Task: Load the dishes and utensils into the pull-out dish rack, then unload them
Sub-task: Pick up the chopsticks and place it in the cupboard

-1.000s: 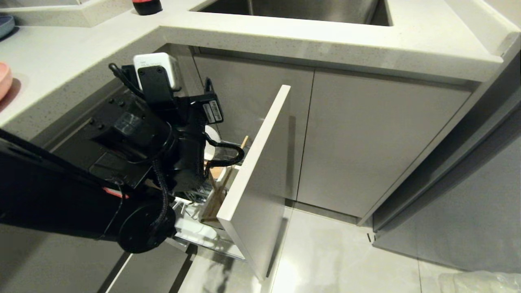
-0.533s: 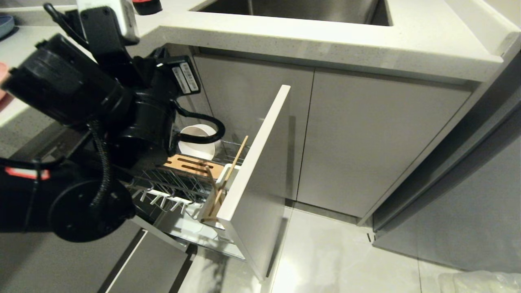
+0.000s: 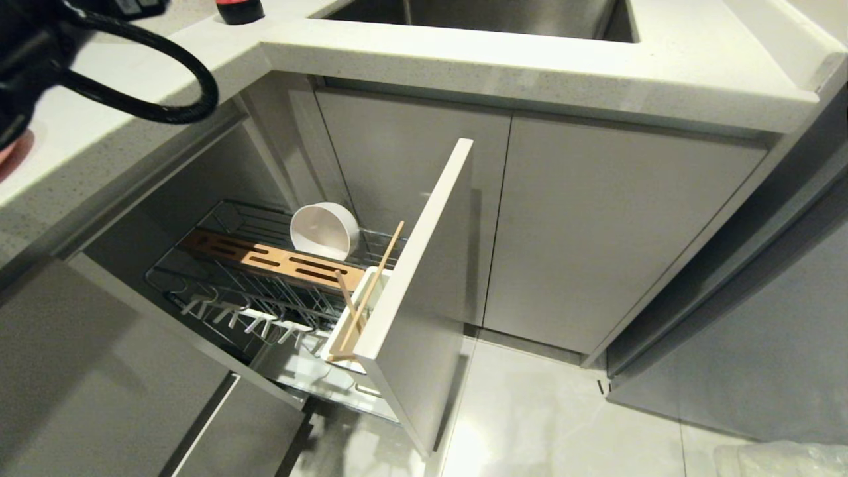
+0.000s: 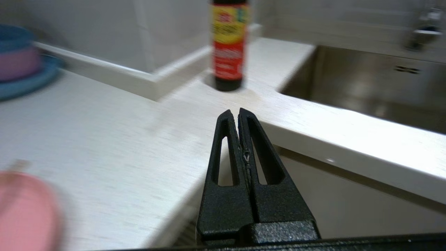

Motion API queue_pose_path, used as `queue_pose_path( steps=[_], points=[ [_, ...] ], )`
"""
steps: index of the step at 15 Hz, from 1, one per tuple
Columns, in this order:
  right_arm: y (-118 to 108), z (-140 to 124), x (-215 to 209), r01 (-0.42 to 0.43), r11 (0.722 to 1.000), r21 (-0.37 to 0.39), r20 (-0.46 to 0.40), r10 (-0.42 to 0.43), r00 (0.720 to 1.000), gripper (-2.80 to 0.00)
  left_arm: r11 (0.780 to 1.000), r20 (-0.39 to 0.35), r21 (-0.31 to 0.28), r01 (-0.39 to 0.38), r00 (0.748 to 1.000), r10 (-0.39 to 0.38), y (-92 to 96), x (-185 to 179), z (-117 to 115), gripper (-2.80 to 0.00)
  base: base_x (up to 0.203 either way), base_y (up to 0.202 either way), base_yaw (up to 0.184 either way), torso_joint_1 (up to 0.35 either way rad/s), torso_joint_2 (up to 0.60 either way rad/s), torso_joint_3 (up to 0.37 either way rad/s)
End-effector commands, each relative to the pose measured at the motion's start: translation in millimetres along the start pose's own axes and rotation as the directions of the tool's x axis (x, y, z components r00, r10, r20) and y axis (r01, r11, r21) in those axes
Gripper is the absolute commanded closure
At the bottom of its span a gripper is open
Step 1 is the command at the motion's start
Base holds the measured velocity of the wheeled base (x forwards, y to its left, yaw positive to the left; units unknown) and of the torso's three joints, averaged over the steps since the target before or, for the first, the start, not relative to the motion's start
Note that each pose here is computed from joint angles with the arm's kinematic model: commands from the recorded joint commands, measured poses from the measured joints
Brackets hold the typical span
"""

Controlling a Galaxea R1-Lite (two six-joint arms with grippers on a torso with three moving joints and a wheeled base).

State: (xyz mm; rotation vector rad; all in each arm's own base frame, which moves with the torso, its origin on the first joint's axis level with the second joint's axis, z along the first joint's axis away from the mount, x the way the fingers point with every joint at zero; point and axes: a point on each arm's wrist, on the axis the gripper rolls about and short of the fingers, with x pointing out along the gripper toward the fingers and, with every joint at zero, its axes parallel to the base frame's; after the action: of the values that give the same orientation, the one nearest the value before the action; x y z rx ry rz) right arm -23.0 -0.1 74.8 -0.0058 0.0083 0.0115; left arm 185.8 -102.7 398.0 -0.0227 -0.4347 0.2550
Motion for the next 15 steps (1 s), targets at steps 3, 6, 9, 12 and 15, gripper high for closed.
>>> queue_pose_path(
  steps=[3,6,9,12,15],
  points=[
    [0,0,0,-0.001,1.0,0.0,0.001,0.001,1.0,0.0,0.989,0.036,0.043,-0.14,0.99,0.138,48.4,3,37,0.0,0.0,0.0,0.0,0.0,0.0,0.0],
    [0,0,0,-0.001,1.0,0.0,0.001,0.001,1.0,0.0,0.968,0.007,0.151,-0.199,0.98,0.201,74.2,8,40,0.0,0.0,0.0,0.0,0.0,0.0,0.0],
    [0,0,0,-0.001,1.0,0.0,0.001,0.001,1.0,0.0,0.938,-0.028,0.24,-0.249,0.964,0.263,107.4,16,39,0.0,0.0,0.0,0.0,0.0,0.0,0.0],
    [0,0,0,-0.001,1.0,0.0,0.001,0.001,1.0,0.0,0.927,-0.124,0.287,-0.24,0.95,0.285,142.7,19,41,0.0,0.0,0.0,0.0,0.0,0.0,0.0],
    [0,0,0,-0.001,1.0,0.0,0.001,0.001,1.0,0.0,0.946,-0.277,0.282,-0.157,0.931,0.237,164.8,13,36,0.0,0.0,0.0,0.0,0.0,0.0,0.0]
  ],
)
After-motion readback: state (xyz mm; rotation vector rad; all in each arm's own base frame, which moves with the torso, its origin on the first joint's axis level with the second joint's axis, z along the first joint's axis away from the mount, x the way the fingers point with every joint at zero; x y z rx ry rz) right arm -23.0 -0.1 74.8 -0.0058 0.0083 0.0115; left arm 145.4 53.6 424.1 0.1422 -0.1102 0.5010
